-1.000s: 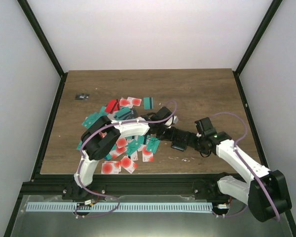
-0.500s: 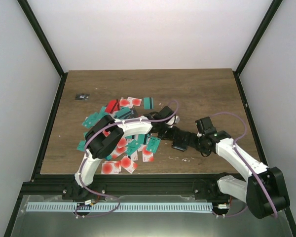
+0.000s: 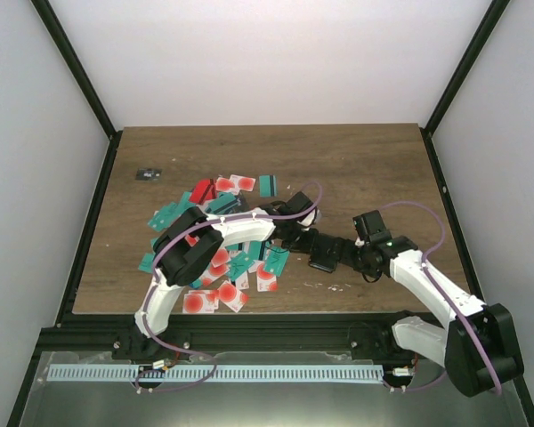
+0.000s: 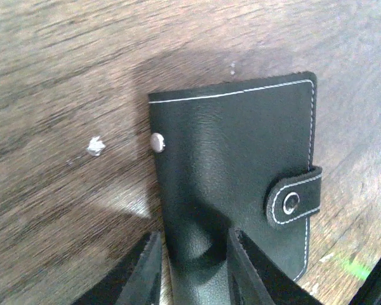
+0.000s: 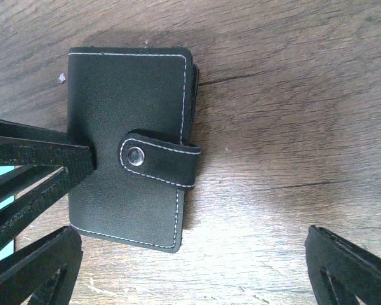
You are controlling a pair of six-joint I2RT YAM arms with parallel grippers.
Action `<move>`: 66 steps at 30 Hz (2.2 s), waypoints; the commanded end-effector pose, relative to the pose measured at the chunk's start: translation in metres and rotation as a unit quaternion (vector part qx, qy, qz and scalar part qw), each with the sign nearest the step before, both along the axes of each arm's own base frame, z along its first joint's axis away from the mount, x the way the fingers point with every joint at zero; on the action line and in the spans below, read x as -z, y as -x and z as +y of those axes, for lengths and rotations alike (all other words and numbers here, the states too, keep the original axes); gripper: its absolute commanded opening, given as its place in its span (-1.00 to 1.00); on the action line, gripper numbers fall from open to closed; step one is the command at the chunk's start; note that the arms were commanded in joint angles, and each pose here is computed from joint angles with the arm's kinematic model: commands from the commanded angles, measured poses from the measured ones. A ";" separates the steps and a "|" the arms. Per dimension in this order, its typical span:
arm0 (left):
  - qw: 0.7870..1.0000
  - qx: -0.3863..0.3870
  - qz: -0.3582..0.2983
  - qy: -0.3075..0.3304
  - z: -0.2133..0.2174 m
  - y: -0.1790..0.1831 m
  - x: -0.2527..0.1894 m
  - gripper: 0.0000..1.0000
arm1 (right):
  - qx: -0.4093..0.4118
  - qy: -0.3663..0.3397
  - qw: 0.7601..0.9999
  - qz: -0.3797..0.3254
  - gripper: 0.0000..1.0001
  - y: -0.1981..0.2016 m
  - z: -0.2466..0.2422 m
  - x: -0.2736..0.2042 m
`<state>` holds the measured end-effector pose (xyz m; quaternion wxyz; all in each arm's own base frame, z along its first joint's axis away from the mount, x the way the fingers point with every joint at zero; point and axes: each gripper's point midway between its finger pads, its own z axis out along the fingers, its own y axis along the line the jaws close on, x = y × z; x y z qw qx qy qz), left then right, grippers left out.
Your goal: Put the credit cards into the card holder
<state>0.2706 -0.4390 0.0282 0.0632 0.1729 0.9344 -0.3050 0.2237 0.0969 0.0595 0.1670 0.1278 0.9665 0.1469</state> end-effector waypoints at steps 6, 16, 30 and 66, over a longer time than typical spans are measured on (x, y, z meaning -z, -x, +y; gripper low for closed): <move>1.000 0.013 0.012 -0.020 0.005 0.008 0.028 -0.79 | -0.002 -0.009 0.999 -0.033 0.94 -0.013 0.003 -0.019; 1.000 0.002 -0.025 0.011 0.001 -0.002 -0.025 -0.92 | -0.017 0.005 0.998 -0.054 0.75 -0.039 0.008 -0.047; 0.997 0.013 -0.077 0.015 0.004 -0.010 -0.108 -0.92 | 0.000 -0.025 1.000 0.008 0.60 -0.053 0.028 -0.049; 0.990 -0.007 -0.141 0.005 0.057 -0.017 -0.162 -0.92 | -0.005 -0.050 0.999 -0.018 0.40 -0.026 0.017 -0.031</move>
